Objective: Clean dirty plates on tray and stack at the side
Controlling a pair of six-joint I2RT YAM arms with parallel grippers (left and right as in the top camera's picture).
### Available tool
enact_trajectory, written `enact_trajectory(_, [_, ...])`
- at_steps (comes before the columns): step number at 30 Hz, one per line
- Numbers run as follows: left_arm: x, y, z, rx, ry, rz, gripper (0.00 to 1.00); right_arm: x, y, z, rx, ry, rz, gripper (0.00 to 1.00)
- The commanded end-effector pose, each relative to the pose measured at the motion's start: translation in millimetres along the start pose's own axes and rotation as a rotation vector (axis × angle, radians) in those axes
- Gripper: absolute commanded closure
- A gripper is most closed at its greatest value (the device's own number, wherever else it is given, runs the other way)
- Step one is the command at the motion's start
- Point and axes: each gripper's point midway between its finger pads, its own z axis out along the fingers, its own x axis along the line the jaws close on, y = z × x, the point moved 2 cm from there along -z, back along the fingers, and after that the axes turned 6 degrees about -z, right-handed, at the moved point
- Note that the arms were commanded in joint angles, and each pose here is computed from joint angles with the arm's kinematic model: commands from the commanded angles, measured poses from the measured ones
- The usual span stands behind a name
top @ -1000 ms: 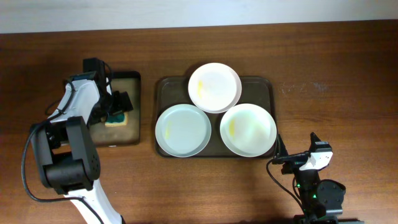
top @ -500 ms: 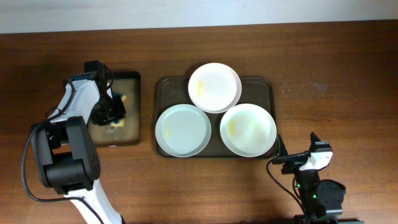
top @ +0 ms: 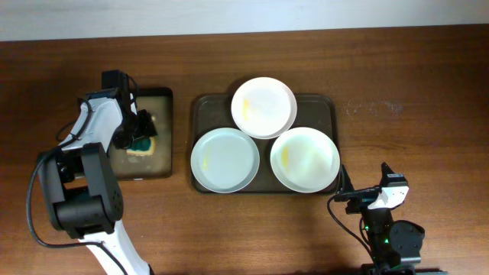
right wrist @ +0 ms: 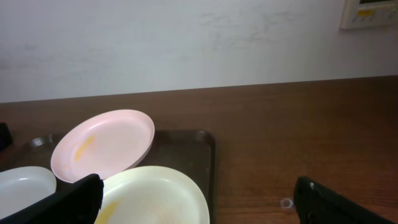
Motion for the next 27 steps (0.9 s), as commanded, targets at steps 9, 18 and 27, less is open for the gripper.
enact_trajectory(9, [-2,7,-28,0.006,-0.003,0.004,1.00,0,-2,0,0.001,0.003,0.000,0.01])
enact_trajectory(18, [-10,38,-149,-0.179,-0.068,0.001,1.00,0,-2,0,0.001,0.003,0.000,0.02])
enact_trajectory(27, [-8,36,-206,-0.309,-0.114,-0.002,1.00,0,-2,0,0.001,0.003,0.000,0.02])
